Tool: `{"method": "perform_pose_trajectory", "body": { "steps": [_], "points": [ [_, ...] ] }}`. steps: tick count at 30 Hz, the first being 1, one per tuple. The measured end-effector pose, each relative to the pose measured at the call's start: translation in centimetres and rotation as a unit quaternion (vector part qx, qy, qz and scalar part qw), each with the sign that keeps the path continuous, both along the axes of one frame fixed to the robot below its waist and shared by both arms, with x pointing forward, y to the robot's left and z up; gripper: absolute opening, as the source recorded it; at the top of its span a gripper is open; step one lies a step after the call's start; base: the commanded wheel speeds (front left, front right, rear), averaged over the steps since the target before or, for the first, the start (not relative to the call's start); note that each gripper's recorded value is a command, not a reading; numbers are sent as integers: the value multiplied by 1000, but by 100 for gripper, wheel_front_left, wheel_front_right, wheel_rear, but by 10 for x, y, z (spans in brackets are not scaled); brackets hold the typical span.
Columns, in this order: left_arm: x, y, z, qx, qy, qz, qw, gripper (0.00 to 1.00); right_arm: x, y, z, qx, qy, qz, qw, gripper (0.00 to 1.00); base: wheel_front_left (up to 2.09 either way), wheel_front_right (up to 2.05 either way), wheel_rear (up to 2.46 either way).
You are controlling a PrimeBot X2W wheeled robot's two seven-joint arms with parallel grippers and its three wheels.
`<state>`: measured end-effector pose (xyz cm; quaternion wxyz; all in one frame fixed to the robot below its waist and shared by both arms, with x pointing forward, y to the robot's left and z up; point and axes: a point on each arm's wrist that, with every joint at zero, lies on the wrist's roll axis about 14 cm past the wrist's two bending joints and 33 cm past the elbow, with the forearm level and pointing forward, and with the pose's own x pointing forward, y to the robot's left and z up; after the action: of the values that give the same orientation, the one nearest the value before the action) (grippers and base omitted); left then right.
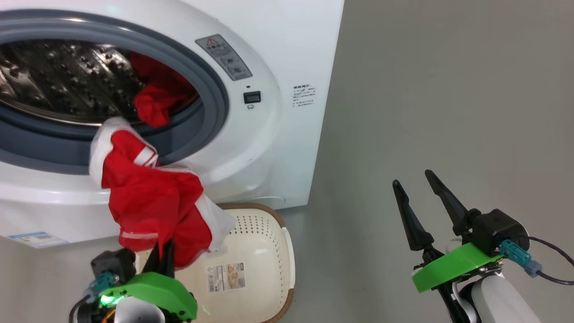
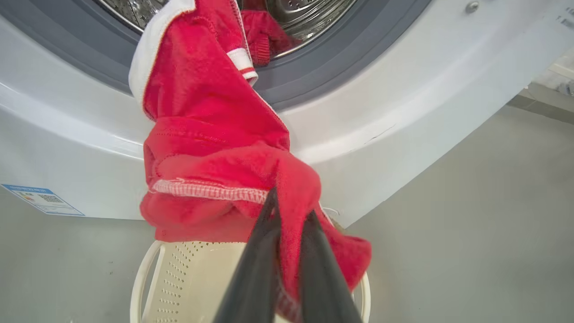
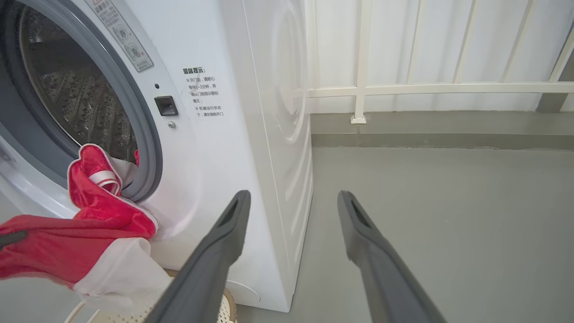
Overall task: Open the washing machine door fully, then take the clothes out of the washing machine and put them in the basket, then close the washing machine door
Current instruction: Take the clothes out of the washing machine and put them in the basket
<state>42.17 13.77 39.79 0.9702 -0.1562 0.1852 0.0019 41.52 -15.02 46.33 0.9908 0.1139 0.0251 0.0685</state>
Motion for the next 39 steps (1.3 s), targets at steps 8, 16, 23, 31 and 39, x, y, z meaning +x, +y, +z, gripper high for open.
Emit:
{"method": "perform_pose_trajectory", "body": {
  "steps": [8,16,23,31,39],
  "points": [
    [-2,-18,-61,6,99,-36,994,0,9,-5,-9,-2,10,-6,1000,100,0,0,0],
    [-7,-28,-114,14,210,-61,976,0,18,-9,-23,-5,25,-11,1000,100,0,0,0],
    [-7,-39,-145,-2,287,-77,955,0,31,-12,-32,-6,32,-15,999,100,0,0,0],
    [-21,-43,-173,-6,359,-87,929,0,32,-20,-44,-10,47,-27,998,100,0,0,0],
    [-9,-44,-168,12,314,-91,945,100,31,-26,-45,-8,50,-37,998,100,0,0,0]
  ]
}}
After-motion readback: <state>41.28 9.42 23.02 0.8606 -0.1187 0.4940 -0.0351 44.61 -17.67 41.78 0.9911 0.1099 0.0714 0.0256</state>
